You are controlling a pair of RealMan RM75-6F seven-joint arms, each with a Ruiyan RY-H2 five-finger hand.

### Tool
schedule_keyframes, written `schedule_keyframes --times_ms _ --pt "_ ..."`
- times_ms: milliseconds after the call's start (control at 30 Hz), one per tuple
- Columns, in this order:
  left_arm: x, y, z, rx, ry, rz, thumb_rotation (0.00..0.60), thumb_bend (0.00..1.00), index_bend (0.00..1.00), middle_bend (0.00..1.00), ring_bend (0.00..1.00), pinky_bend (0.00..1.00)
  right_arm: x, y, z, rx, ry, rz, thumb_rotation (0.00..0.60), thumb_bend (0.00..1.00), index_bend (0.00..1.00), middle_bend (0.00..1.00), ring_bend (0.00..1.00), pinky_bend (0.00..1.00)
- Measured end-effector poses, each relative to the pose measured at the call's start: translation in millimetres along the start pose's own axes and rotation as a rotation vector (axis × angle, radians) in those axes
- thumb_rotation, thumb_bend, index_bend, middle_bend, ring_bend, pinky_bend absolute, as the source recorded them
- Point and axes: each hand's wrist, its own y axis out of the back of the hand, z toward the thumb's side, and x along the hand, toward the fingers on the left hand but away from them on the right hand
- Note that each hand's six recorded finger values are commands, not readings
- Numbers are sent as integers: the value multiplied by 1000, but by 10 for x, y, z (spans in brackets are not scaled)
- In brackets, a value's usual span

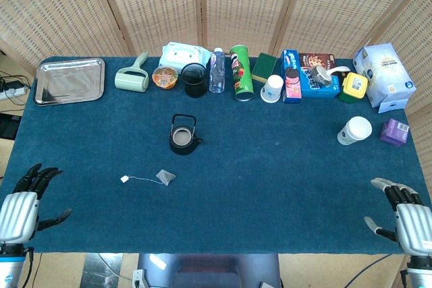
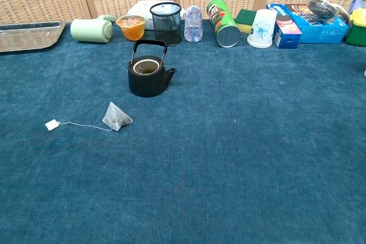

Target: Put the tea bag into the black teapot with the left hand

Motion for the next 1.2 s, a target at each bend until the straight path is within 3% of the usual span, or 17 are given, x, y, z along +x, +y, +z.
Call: schedule_keyframes --times_ms 700,867,933,1000,1100,1200 --pt "82 65 59 20 -31 23 600 173 223 213 129 152 30 3 -35 -10 -19 -12 600 237 223 258 254 199" --pt "144 107 94 64 -56 21 600 173 223 259 187 301 40 -1 -64 -15 -25 -13 600 237 223 260 254 203" --pt "178 118 103 78 -62 18 600 173 241 336 261 410 45 -7 -77 -17 -28 -12 600 237 223 260 254 208" --pt "212 125 116 95 -69 17 600 173 273 520 430 572 55 -14 -100 -19 -35 -10 600 237 223 261 254 210" --pt "276 121 153 127 -85 9 600 173 301 812 703 737 60 -14 -125 -20 -43 -11 600 238 223 264 254 211" --pt "331 85 195 147 -103 -19 600 174 341 968 855 840 60 -18 -149 -20 -50 -9 600 237 222 265 254 216"
